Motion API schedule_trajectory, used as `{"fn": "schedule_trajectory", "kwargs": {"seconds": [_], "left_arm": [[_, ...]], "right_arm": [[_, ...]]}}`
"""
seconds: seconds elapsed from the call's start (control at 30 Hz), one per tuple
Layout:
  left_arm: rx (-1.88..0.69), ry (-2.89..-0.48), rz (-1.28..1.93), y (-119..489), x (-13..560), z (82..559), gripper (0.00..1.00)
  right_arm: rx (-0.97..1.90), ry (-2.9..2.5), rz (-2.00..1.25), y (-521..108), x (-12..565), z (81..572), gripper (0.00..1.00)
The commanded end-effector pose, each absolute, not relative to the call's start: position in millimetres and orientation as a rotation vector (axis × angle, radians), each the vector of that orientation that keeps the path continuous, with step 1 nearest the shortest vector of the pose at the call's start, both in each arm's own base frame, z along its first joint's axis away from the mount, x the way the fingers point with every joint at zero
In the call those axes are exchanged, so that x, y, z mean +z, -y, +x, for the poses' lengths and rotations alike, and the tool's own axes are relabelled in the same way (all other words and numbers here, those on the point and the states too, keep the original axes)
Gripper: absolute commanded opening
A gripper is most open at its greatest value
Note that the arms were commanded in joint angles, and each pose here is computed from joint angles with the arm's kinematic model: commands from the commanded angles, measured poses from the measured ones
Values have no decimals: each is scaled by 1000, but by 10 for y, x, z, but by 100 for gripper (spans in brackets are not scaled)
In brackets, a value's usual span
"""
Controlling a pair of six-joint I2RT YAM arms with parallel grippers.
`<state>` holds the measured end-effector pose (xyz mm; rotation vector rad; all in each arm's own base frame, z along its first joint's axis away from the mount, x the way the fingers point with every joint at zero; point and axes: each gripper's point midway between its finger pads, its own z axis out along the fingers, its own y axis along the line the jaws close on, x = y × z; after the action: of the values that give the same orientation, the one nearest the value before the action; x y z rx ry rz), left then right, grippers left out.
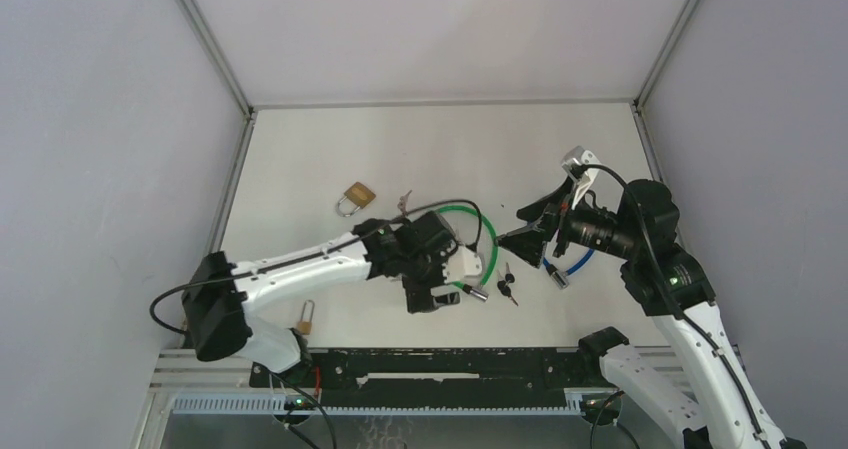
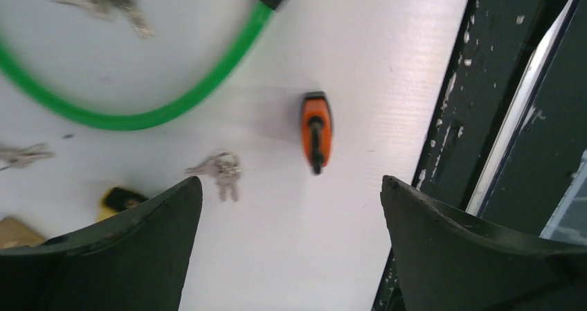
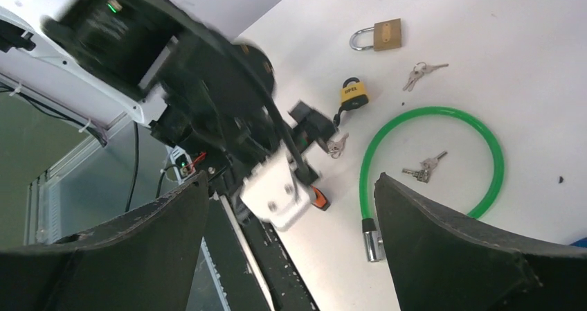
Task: Lock with the key
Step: Place the lock at the center of the board.
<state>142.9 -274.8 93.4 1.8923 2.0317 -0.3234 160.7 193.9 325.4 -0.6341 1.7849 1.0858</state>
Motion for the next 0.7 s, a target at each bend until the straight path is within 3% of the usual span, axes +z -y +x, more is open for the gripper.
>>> {"fn": "schedule_trajectory", "kwargs": {"seconds": [0.0,0.13,0.4,0.53,0.67], "left_arm": [[-488,-1944,1698,2738,1791,1548,100],[-479,-1939,1622,2370,1947,1653,100],[-68,-2444,1313,869,1522,2012,100],[154,-2693,1190,182,1259,1861,100],[272,-2826,1267,-176,910,1475,100]], "right_arm": [[1021,-1770,-614,-1880,3275,1654,94],[989,-1805,-582,-1841,3212,1703,94],[989,-1851,-558,-1830,3135,1716,94],[984,-1887,-548,-1824,3061,1732,93],[970,-1888,-513,-1807,2954,1773,93]]}}
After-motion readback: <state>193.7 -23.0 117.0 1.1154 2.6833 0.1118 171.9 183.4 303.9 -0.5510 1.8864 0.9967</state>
